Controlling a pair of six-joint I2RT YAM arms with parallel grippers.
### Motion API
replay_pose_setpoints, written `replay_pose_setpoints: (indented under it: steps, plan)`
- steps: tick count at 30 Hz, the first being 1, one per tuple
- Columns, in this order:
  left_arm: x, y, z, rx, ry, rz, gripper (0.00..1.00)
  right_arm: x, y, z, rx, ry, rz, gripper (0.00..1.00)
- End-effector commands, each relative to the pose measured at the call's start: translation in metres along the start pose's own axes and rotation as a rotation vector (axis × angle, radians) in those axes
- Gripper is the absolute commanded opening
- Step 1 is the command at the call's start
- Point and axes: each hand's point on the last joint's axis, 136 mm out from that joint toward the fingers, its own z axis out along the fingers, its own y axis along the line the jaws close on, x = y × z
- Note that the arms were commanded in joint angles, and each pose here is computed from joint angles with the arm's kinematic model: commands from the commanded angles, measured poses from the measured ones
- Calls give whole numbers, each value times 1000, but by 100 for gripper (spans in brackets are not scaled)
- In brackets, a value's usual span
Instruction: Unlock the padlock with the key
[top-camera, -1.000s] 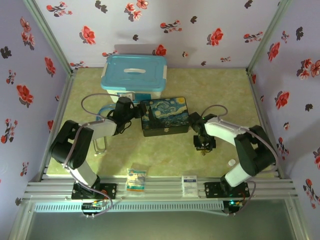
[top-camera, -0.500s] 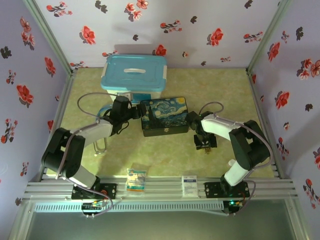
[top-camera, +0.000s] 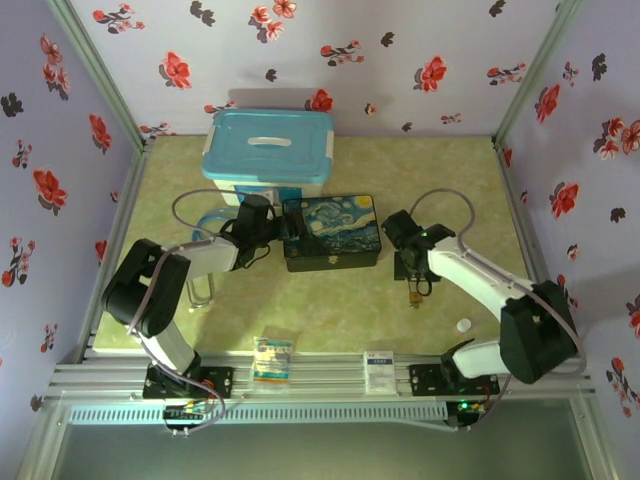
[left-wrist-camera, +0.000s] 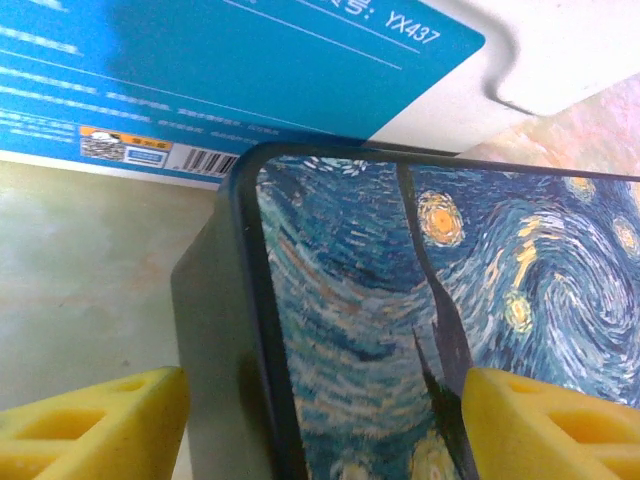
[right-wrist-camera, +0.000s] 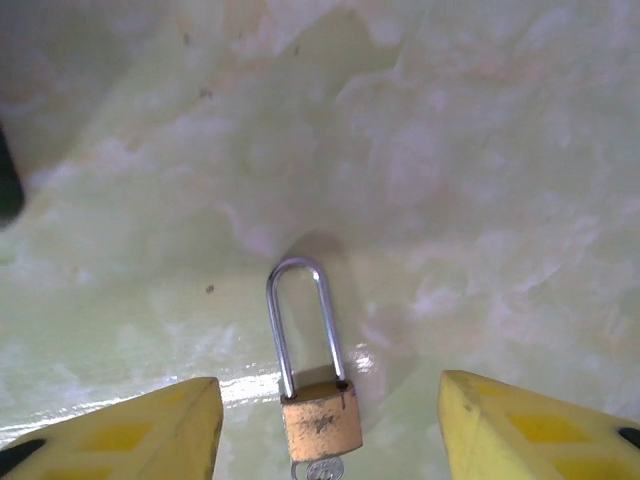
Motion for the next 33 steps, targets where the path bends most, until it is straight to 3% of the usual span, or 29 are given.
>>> replay_pose_setpoints:
  steps: [1,6,8,11,17,23,26,30,33]
  plan:
    - [-4,-4,1,-8,-8,21,72,-18,-16,-13,31,-120,51,62]
    - [-34,-1,-41,-103,-98,61,80,-44,-32,-39,-6,-260,126,79]
    - [-51,-7,-71,-121,-157,87,83,-58,-42,-50,-8,-326,169,99]
    - [-74,-4,-120,-185,-258,161,99,-81,-62,-64,-12,-440,236,99]
    - [-90,55,-176,-441,-310,290,100,-113,-100,-75,3,-626,340,99]
    - [-86,122,-207,-662,-365,316,100,-124,-110,-47,115,-746,222,99]
    - [-89,145,-214,-737,-442,350,100,-125,-113,-32,121,-805,225,99]
    - [-87,178,-192,-782,-416,367,100,-132,-112,-5,86,-844,262,99]
    - [-87,187,-174,-741,-480,360,100,-135,-110,10,73,-898,305,99]
